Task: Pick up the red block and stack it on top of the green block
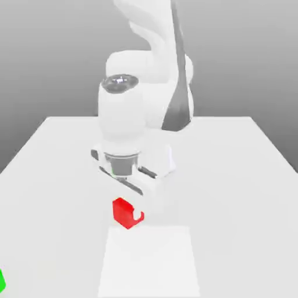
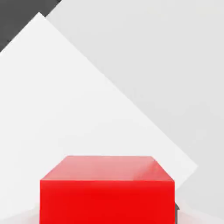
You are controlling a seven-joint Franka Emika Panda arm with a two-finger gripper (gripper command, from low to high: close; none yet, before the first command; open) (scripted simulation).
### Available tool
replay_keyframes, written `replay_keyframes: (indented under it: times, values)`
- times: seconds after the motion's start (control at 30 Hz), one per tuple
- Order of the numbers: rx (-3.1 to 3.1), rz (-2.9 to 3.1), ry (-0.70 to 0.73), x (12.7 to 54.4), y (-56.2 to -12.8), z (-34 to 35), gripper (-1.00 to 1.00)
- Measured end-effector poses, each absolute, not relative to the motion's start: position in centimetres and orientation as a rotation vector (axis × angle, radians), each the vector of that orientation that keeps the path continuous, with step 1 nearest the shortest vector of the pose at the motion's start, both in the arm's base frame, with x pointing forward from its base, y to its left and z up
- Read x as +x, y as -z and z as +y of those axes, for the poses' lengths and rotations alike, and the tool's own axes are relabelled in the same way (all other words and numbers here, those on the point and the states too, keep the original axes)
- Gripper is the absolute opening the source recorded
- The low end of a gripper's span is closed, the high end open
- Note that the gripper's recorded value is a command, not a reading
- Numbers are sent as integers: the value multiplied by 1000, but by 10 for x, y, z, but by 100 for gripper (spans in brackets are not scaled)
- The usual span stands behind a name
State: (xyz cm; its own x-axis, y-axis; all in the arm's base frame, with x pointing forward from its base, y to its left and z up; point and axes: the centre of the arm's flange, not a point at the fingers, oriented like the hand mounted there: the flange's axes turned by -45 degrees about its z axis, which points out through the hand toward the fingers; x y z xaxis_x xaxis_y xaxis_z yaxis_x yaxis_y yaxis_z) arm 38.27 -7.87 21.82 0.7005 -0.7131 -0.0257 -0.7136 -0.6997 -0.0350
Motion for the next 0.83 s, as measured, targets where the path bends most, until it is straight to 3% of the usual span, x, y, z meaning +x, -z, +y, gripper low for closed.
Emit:
replay_keyframes:
  times: [0.3,0.57,0.7,0.73,0.83]
  values:
    - [-2868,1109,-17,451,-229,-189,-100]
    - [-2952,1031,0,479,-244,-310,-100]
    - [-2969,1018,1,481,-195,-326,-100]
    - [-2970,1018,1,481,-186,-326,100]
    - [-2970,1018,1,481,-186,-326,100]
